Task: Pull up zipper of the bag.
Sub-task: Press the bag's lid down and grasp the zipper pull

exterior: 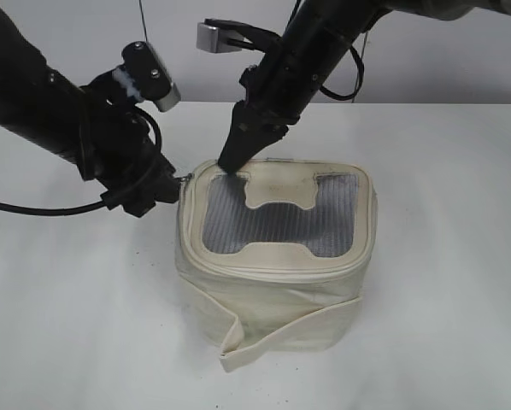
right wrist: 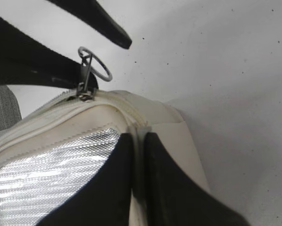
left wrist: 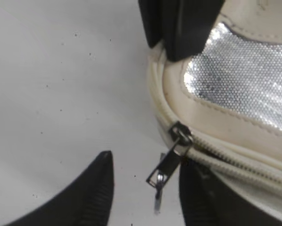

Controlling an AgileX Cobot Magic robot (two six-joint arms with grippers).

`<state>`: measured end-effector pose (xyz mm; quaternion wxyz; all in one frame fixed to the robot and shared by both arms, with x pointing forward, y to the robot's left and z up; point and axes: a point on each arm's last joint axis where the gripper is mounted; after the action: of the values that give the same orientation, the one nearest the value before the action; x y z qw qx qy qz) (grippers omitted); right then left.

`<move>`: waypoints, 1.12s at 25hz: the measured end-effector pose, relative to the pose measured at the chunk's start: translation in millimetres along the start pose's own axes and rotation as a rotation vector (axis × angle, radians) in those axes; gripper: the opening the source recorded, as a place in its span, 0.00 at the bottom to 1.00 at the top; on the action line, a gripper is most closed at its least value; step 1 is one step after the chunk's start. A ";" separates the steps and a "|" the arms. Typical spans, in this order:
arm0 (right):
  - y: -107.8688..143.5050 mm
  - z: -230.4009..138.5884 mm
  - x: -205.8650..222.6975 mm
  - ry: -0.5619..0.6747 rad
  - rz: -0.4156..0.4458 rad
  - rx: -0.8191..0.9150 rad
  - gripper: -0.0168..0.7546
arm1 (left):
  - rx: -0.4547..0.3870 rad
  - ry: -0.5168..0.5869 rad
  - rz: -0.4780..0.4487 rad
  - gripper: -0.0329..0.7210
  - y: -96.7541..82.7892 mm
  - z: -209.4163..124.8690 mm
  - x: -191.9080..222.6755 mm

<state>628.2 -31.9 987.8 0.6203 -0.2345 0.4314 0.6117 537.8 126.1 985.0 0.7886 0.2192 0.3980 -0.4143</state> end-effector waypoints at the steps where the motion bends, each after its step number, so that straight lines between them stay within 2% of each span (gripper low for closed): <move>1: 0.0 0.0 0.0 0.000 0.000 0.000 0.08 | 0.001 0.001 -0.001 0.35 -0.1 -0.1 0.0; 3: 0.0 0.0 0.0 0.000 0.000 0.000 0.08 | 0.018 0.018 -0.008 0.15 -0.7 -1.7 0.0; 4: 0.0 0.0 0.0 0.000 0.000 -0.001 0.08 | 0.029 0.032 -0.016 0.09 -1.4 -2.9 -0.1; 6: 0.0 0.0 0.0 0.000 0.000 -0.001 0.08 | 0.040 0.056 -0.040 0.05 -3.7 -5.0 -0.2; 12: 0.1 0.1 0.0 -0.001 0.001 0.003 0.08 | 0.038 0.072 -0.069 0.04 -8.7 -4.7 -9.4; 28: 0.0 -0.1 0.0 0.001 0.000 0.077 0.08 | -0.126 0.169 -0.169 0.04 -23.4 -7.9 -31.0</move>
<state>628.2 -31.9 987.8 0.6288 -0.2108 0.4546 0.5946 504.3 133.1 1005.1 0.7268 0.1689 0.5054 -0.4334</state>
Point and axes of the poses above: a point on each arm's last joint axis where the gripper is mounted, x pointing out along that axis toward the gripper, y along the wrist's bending axis when the last joint is at zero, z = x × y, and after that the axes turned 12 degrees about -x, right-handed
